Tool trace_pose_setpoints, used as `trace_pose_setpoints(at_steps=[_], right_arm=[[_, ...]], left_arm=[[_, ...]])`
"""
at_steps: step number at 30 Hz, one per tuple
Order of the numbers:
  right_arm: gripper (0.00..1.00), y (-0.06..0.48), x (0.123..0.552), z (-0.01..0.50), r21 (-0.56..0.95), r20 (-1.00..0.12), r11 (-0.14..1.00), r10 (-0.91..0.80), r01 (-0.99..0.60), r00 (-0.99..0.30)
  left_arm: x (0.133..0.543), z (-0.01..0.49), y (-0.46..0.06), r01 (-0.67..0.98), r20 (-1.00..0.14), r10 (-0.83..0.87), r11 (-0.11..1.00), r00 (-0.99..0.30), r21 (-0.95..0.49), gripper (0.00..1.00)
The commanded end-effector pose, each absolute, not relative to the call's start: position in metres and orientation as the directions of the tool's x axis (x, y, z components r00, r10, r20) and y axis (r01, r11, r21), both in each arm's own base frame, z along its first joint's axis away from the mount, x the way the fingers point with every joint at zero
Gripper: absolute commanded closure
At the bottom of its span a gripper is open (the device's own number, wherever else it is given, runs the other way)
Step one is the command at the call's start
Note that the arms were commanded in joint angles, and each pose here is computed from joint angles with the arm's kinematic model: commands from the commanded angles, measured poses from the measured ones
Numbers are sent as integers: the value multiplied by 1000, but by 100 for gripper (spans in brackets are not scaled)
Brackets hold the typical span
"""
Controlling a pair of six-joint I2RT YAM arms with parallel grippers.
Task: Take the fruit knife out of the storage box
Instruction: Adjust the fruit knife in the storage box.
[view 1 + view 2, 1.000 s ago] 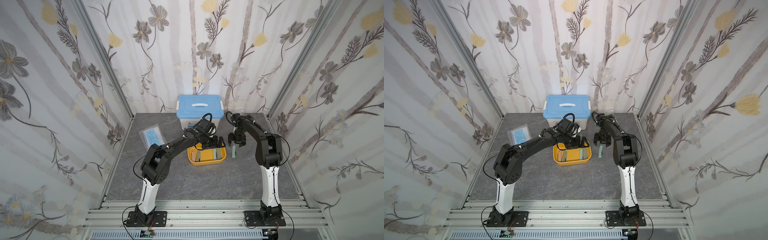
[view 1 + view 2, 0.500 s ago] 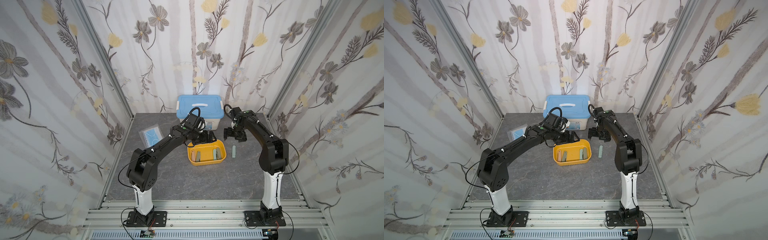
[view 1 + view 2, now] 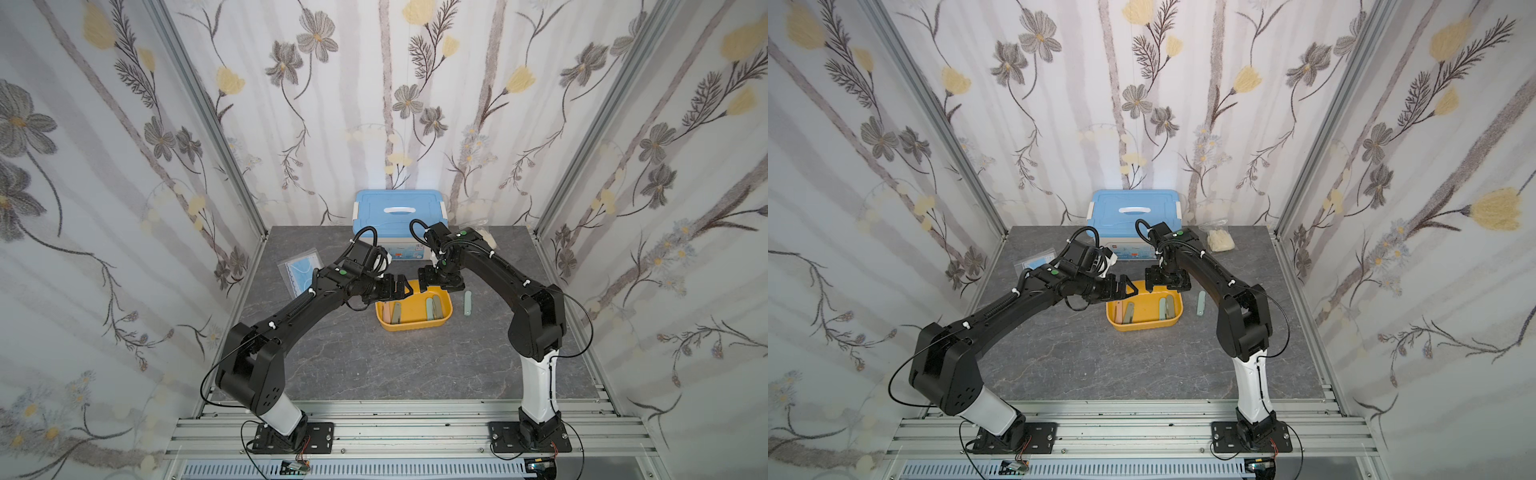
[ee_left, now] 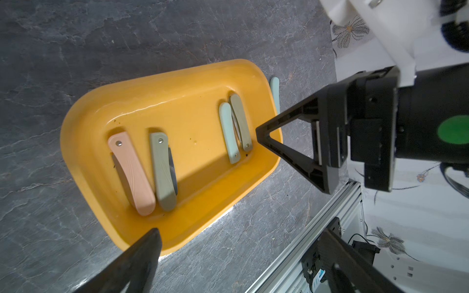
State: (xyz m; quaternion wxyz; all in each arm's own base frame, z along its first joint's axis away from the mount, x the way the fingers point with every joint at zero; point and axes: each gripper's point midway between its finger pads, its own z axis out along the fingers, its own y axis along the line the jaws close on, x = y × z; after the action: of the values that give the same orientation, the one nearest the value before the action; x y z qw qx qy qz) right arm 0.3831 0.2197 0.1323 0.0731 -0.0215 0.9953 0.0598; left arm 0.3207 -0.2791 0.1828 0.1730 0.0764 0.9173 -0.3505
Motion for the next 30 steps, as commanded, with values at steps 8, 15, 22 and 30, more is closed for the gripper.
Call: trace_pose_setpoints(at_steps=[8,15,22,30], right_arm=[[29,231,368,100,61,-65,996,-56,-60,-996],[34,235,364,74,35,-13,997,-70,-70,-997],[36,238,366,55,31,13,997,-74,-73,-997],[37,240,365,33,26,53,997,-70,-69,-996]], left_arm=[[306,171,-259,241,-379,-4,766,-925,-596,0],[303,162,-255,216,-361,-19,770,-932,-600,0],[306,161,-256,210,-357,-23,771,-934,-601,0],[309,158,-253,199,-352,-32,775,-936,-599,0]])
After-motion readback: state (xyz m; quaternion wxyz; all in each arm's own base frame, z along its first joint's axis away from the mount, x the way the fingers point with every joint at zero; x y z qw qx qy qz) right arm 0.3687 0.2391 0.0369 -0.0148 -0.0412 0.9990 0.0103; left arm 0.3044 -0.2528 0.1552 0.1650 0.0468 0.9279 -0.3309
